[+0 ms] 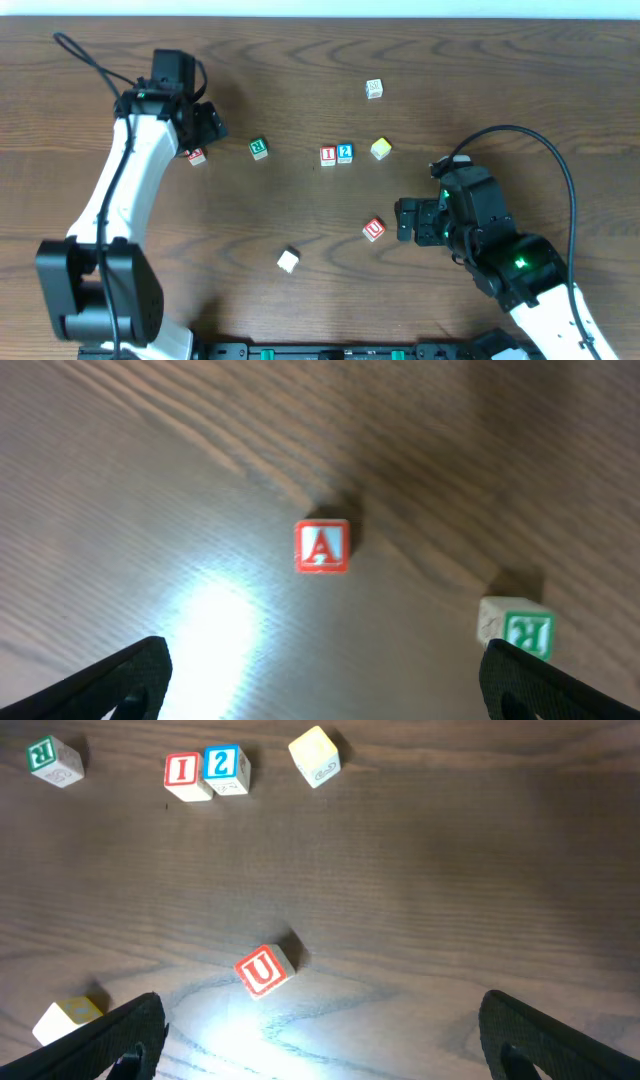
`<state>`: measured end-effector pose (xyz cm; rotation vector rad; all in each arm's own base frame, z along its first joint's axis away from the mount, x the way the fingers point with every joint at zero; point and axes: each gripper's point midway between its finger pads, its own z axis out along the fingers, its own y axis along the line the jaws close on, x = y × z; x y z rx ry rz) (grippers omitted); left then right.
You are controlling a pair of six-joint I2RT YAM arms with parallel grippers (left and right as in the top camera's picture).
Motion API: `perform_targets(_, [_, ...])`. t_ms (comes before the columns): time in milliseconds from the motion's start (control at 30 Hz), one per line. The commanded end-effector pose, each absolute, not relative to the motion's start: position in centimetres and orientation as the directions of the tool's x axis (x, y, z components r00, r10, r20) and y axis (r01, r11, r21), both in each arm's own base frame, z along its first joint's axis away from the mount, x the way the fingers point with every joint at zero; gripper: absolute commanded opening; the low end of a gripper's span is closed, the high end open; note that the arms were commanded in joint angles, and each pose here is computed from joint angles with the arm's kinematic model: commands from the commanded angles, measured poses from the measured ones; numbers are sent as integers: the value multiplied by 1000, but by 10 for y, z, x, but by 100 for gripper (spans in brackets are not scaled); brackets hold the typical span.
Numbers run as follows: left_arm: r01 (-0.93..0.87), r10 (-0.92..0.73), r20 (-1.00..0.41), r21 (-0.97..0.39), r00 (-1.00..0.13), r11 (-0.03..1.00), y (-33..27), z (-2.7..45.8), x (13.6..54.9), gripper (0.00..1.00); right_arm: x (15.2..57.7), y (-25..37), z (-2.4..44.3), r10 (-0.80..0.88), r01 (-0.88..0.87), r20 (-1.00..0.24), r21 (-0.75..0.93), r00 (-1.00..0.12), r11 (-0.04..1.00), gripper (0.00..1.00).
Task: Spell out Ai2
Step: 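Reach the left gripper to the red A block and grasp it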
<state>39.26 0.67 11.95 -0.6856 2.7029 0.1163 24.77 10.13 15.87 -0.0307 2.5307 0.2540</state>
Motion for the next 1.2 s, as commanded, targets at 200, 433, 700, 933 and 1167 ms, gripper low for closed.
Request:
perform_targets(200, [-582, -555, -245, 48, -795, 812, 3, 76, 401, 100, 249, 98, 159, 54, -57, -563, 178, -825, 982, 99])
perform_targets(433, [-624, -602, -187, 91, -776, 776, 6, 44, 398, 100, 249, 98, 159, 54, -57, -563, 178, -825, 982, 99])
perform_targets(700, [-656, -635, -192, 72, -749, 752, 13, 29, 407, 95, 249, 98, 159, 54, -57, -563, 178, -825, 982, 99])
perform_targets(933, [-664, -658, -144, -5, -739, 747, 17, 21, 414, 95, 249, 98, 159, 54, -57, -563, 178, -824, 982, 99])
perform_targets(1167, [-659, -657, -96, -12, -748, 752, 12, 6, 412, 91, 256, 101, 165, 63, -63, -590, 191, -805, 980, 99])
